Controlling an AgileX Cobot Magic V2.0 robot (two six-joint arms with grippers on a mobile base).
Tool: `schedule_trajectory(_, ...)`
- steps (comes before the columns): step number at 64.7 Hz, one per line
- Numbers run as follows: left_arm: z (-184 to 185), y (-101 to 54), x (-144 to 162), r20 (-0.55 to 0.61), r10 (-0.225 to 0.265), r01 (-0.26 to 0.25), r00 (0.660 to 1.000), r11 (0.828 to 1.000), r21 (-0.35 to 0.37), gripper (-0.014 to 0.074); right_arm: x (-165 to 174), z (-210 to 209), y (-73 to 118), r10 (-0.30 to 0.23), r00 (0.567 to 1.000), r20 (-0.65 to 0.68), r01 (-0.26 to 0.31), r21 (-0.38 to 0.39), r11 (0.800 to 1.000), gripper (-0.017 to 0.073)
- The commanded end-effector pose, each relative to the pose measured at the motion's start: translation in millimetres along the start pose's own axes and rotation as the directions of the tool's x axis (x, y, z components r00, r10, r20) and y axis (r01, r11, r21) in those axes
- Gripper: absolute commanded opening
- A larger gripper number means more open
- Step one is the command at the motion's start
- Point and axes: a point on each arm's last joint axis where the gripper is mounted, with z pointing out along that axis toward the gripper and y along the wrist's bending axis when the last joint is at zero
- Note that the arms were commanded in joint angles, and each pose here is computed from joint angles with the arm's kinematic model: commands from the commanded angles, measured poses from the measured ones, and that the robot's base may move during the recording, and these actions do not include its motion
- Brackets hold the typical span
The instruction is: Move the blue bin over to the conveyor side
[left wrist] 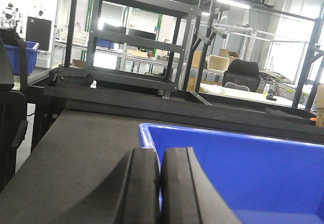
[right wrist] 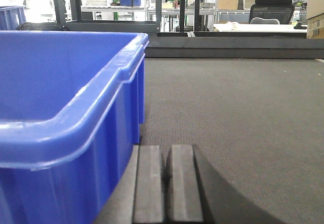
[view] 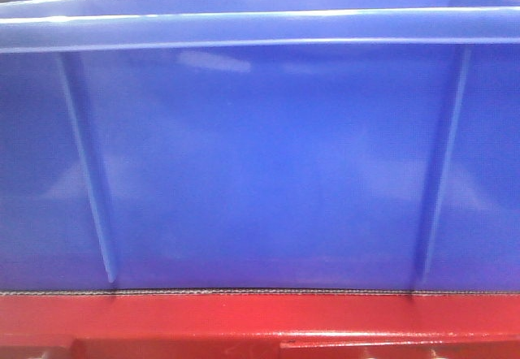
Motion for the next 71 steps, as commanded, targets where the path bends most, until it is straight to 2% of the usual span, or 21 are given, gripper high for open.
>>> schedule_trajectory(1, -1, -0.3, -1, 0.017, -0.003, 0.003, 1.0, 1.0, 0.007, 0.0004, -1, -1, -0.2, -0.008, 1.0, 0.018, 0.007, 0.003, 1.0, -0.0088)
schedule_trajectory(10, -2, 0.2, 2, 0.011, 0.002, -0.002, 1.0, 1.0, 0.003, 0.0004, -1, -1, -0.2, -0.008, 1.0, 0.018, 0.007, 0.003, 1.0, -0.0088)
schedule_trajectory(12, -2, 1.1, 4, 0.016, 0.029, -0.029, 0.999, 1.0, -0.005, 0.0004, -1, -1, -0.2, -0.008, 1.0, 0.018, 0.007, 0.003, 1.0, -0.0088)
schedule_trajectory(17, -5, 4.2, 12, 0.007, 0.162, -0.162, 0.987, 0.986, -0.037, 0.0004, -2, -1, -0.2, -0.008, 1.0, 0.02, 0.007, 0.003, 1.0, -0.0088)
schedule_trajectory(20, -6, 6.5, 20, -0.009, 0.202, -0.202, 0.979, 0.978, -0.055, 0.0004, -2, -1, -0.2, -0.008, 1.0, 0.02, 0.007, 0.003, 1.0, -0.0088)
schedule_trajectory(25, -10, 11.6, 42, -0.045, 0.192, -0.195, 0.98, 0.977, -0.086, 0.0004, -2, -1, -0.2, -0.008, 1.0, 0.022, 0.007, 0.003, 1.0, -0.0088)
schedule_trajectory(32, -16, 16.1, 67, -0.074, 0.22, -0.227, 0.973, 0.969, -0.095, 0.0004, -2, -1, -0.2, -0.008, 1.0, 0.022, 0.007, 0.003, 1.0, -0.0088)
schedule_trajectory(38, -16, 19.1, 83, -0.113, 0.201, -0.212, 0.973, 0.972, -0.098, 0.0004, -2, -1, -0.2, -0.008, 1.0, 0.024, 0.007, 0.003, 1.0, -0.0088)
schedule_trajectory(46, -15, 19.6, 84, -0.083, 0.195, -0.204, 0.977, 0.973, -0.107, 0.0004, -2, -1, -0.2, -0.008, 1.0, 0.024, 0.007, 0.003, 1.0, -0.0088)
schedule_trajectory(49, -16, 20.1, 86, -0.112, 0.189, -0.201, 0.975, 0.974, -0.107, 0.0004, -2, -1, -0.2, -0.008, 1.0, 0.024, 0.007, 0.003, 1.0, -0.0088)
schedule_trajectory(71, -16, 20.2, 87, -0.115, 0.191, -0.203, 0.975, 0.973, -0.107, 0.0004, -2, -1, -0.2, -0.008, 1.0, 0.024, 0.007, 0.003, 1.0, -0.0088)
